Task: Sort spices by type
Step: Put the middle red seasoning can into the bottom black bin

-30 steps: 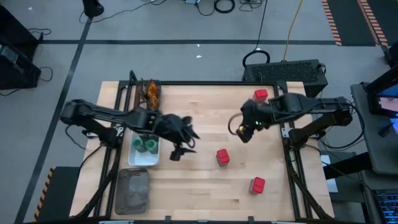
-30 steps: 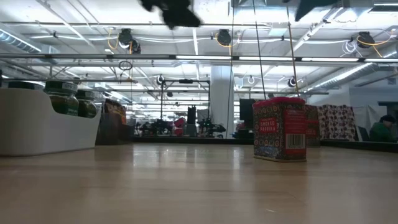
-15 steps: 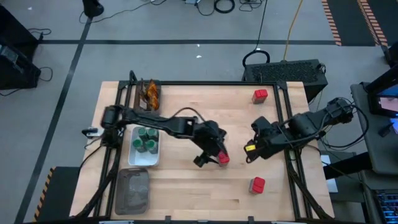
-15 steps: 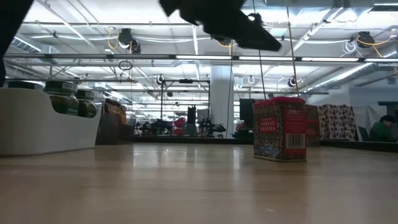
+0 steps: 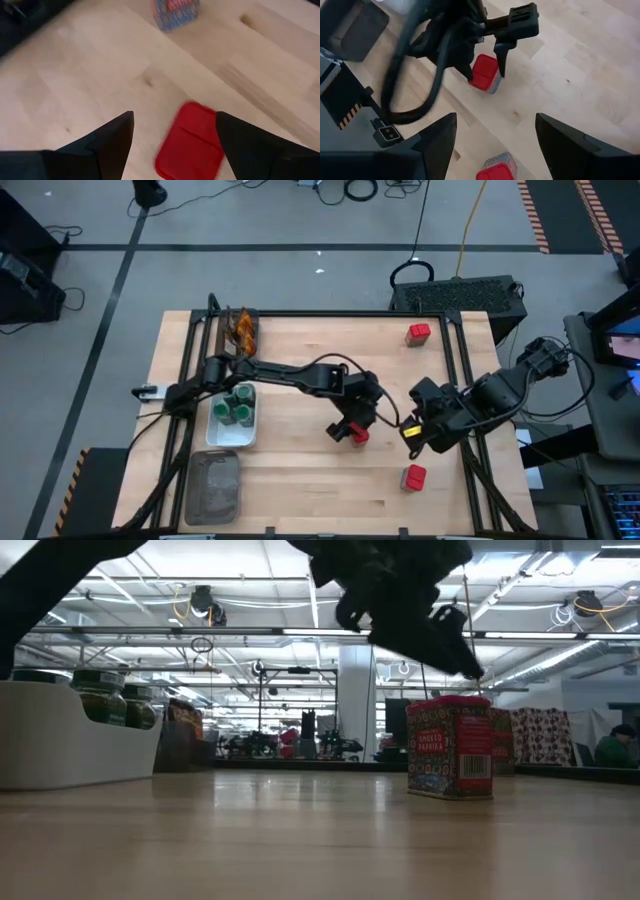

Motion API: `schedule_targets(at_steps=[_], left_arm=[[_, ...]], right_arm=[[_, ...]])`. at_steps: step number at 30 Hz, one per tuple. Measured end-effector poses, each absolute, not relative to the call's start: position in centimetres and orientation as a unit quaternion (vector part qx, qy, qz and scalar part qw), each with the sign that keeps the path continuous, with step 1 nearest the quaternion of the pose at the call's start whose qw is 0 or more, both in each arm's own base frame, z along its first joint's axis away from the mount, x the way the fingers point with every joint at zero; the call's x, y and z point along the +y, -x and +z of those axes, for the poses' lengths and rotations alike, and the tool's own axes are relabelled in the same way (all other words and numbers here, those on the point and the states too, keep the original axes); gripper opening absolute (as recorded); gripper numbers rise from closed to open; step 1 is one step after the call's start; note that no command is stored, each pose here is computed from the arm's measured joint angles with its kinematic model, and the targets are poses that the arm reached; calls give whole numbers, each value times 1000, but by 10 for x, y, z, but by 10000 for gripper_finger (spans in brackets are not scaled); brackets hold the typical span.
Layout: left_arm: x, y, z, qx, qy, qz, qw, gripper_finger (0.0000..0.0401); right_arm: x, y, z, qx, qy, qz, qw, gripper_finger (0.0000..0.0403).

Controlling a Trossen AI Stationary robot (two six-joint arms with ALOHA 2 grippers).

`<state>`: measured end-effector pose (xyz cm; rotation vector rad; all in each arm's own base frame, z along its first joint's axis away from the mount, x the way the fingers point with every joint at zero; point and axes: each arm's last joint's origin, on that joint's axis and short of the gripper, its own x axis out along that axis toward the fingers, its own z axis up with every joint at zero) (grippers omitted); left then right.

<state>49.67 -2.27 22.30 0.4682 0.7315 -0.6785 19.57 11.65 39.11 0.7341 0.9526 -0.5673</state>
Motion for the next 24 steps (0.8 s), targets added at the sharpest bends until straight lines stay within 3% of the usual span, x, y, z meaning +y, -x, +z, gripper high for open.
schedule_targets(at_steps=[8, 24], left_arm=[[-22, -488, 214, 391, -244, -340, 820, 286], [-27, -489, 212, 380, -309, -352, 798, 286]], right_arm=[[121, -193, 391, 447, -333, -254, 790, 254], [121, -193, 391, 453, -313, -242, 799, 254]])
